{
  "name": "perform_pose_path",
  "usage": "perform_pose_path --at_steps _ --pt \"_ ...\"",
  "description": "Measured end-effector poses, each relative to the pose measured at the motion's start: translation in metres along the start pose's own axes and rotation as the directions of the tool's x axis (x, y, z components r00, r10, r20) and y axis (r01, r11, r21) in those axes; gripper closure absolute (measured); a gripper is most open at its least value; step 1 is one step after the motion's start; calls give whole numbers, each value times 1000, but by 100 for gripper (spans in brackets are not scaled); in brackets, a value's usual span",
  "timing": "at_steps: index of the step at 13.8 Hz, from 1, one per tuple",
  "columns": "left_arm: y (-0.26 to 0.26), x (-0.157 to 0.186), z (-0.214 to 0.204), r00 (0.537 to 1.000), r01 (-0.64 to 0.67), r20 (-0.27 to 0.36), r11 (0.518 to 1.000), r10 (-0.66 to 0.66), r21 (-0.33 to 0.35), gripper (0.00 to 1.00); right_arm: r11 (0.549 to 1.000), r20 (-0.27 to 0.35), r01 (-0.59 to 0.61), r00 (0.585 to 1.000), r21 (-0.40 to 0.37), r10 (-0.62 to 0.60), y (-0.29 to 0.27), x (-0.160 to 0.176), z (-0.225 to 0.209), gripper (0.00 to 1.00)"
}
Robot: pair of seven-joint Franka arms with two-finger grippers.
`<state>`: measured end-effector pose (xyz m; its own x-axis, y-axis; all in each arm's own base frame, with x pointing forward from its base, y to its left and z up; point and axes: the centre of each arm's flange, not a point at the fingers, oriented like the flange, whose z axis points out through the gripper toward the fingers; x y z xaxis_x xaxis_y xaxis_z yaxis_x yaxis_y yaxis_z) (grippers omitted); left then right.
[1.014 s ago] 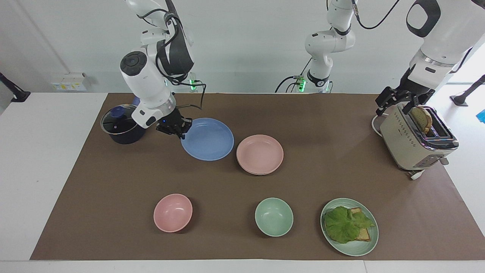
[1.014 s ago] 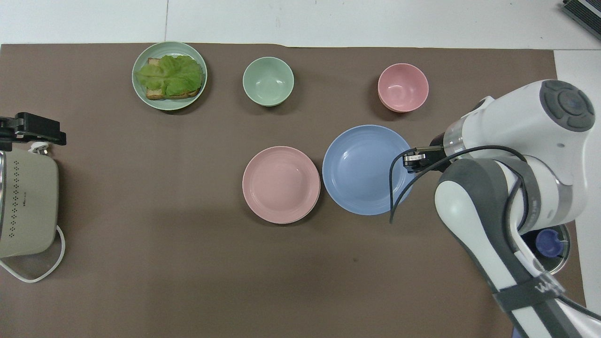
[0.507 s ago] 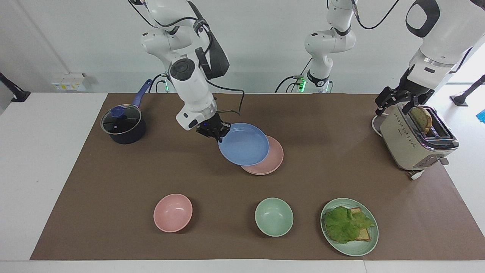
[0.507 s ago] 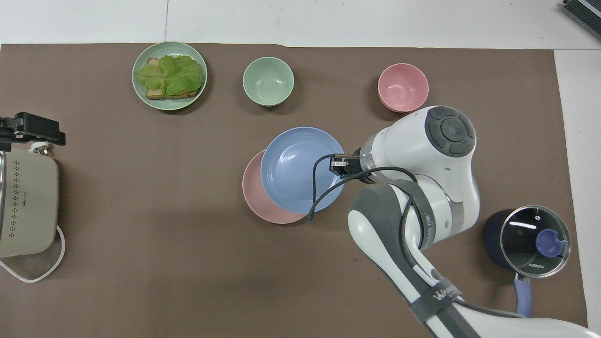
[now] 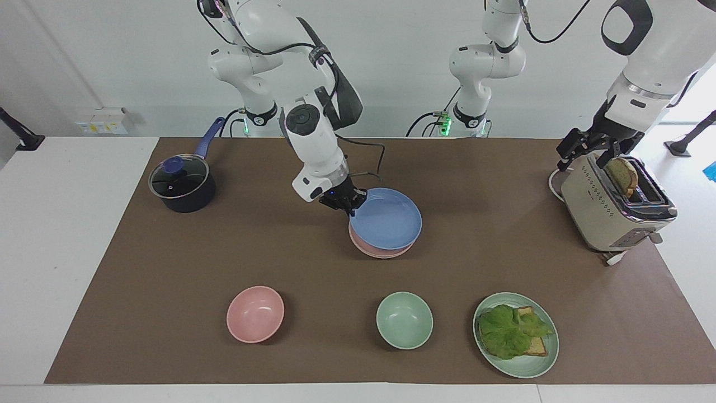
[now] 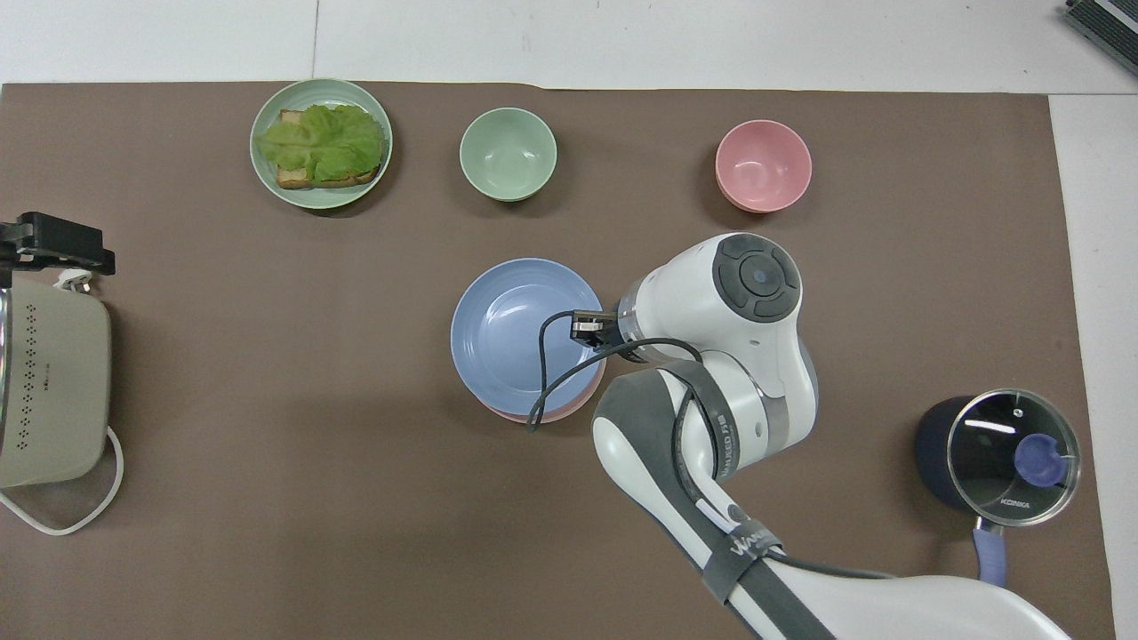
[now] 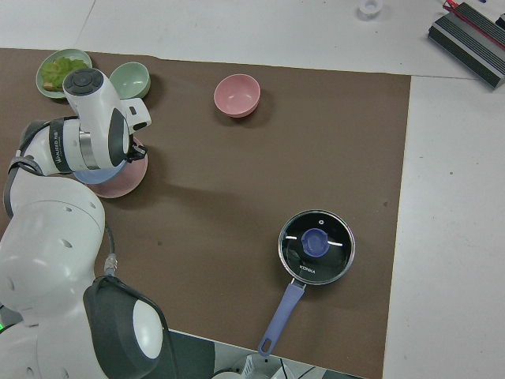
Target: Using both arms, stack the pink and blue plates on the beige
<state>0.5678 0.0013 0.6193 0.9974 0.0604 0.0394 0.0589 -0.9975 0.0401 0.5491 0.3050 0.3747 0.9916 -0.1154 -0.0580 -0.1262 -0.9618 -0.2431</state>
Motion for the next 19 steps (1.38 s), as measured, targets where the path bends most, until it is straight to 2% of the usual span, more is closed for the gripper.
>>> perform_pose_path --at_steps 10,18,19 --pt "0 0 0 1000 -1 0 1000 1 0 0 999 33 -11 999 -32 12 15 -11 32 96" --pt "0 0 0 1000 -1 0 1000 1 0 0 1000 11 -14 1000 -26 15 17 -9 41 96" --pt "0 0 0 1000 -1 0 1000 1 0 0 1000 12 -14 1000 -26 14 17 -9 42 93"
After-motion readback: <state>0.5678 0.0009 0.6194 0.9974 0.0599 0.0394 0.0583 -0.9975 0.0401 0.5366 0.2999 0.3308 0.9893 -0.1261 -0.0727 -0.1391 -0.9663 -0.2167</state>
